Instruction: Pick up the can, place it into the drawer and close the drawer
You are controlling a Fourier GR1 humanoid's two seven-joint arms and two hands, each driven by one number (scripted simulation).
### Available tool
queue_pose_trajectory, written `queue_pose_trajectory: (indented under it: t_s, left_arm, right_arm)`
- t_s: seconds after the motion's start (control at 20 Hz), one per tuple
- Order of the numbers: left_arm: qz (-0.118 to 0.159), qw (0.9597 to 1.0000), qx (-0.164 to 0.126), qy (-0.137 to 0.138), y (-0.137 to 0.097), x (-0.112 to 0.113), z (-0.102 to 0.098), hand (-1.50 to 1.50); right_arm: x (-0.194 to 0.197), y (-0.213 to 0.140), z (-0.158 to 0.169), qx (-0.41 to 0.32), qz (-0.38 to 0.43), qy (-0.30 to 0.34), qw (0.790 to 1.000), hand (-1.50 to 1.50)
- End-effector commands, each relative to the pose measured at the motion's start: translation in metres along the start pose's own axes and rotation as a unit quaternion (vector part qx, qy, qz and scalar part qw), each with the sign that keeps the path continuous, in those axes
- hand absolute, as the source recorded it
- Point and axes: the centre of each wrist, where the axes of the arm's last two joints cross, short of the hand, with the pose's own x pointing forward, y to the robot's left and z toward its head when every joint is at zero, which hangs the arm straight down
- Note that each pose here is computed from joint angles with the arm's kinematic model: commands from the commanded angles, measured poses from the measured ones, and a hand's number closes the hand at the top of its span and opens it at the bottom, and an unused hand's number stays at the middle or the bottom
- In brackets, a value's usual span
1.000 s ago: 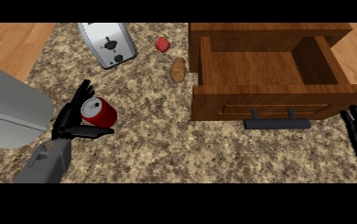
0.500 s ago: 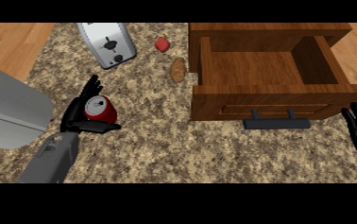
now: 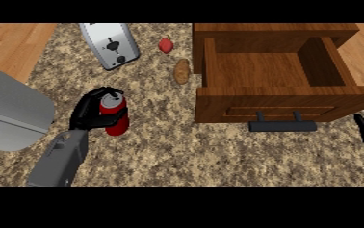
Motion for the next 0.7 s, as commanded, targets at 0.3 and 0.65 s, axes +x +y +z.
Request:
queue_pose_trajectory:
  t_s: [0.3,0.65]
  left_arm:
    - [0.006,0.9924,0.121,-0.024,-0.007,-0.009,0.025,1.5]
    - [0.025,0.9919,0.11,-0.059,-0.034,0.039,0.018,1.5]
  right_arm:
    - [-0.006,-0.005,-0.004,-0.009,0.011,0.002,1.0,-1.5]
    - [-0.008,0.013,-0.003,-0.002,0.003,-0.002,1.0,-1.5]
